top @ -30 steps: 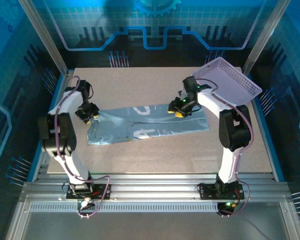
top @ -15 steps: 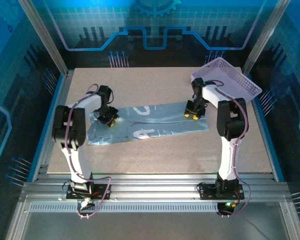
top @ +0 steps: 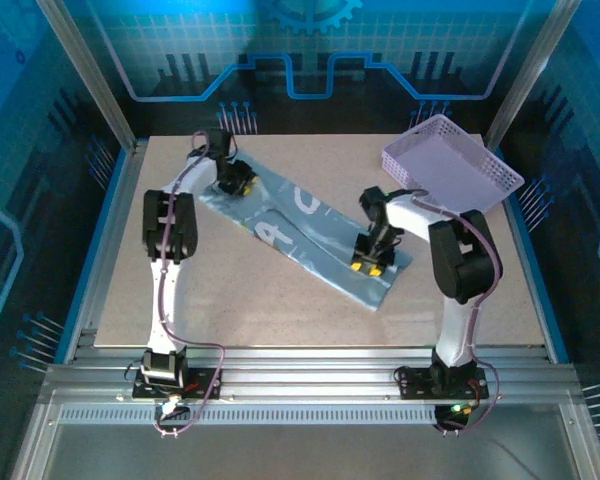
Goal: Fold and stack the t-shirts
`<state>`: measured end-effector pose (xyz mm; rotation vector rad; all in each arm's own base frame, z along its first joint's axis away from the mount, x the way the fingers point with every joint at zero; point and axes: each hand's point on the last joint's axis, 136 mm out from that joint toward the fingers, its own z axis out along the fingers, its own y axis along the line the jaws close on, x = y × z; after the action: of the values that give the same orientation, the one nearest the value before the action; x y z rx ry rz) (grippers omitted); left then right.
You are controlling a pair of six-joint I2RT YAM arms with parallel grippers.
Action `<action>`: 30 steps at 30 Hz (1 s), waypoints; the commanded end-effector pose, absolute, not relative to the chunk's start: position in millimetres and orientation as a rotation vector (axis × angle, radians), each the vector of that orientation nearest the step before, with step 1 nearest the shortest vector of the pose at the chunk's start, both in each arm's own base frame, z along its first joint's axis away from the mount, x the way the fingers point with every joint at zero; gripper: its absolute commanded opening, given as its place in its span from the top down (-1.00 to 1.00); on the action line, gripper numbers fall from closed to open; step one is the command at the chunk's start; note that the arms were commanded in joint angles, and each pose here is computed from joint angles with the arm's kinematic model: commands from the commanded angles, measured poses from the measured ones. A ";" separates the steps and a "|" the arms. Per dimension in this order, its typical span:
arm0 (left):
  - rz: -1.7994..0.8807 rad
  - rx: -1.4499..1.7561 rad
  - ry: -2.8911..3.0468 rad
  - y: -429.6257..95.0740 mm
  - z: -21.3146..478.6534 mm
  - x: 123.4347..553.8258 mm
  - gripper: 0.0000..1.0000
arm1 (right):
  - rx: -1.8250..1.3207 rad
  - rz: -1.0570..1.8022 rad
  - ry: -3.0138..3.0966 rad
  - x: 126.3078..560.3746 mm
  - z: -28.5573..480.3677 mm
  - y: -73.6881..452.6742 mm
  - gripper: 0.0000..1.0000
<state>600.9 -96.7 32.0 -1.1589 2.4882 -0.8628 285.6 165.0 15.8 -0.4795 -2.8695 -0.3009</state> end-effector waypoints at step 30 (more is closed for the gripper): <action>-0.984 -1.475 2.381 -151.2 4.5 568.8 0.46 | -0.398 -0.537 -3.063 443.1 3.2 214.1 0.23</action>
<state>571.6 -132.1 34.9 -1.4616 2.3068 -0.9668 469.4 240.0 24.4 -0.2430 -3.1600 -0.7021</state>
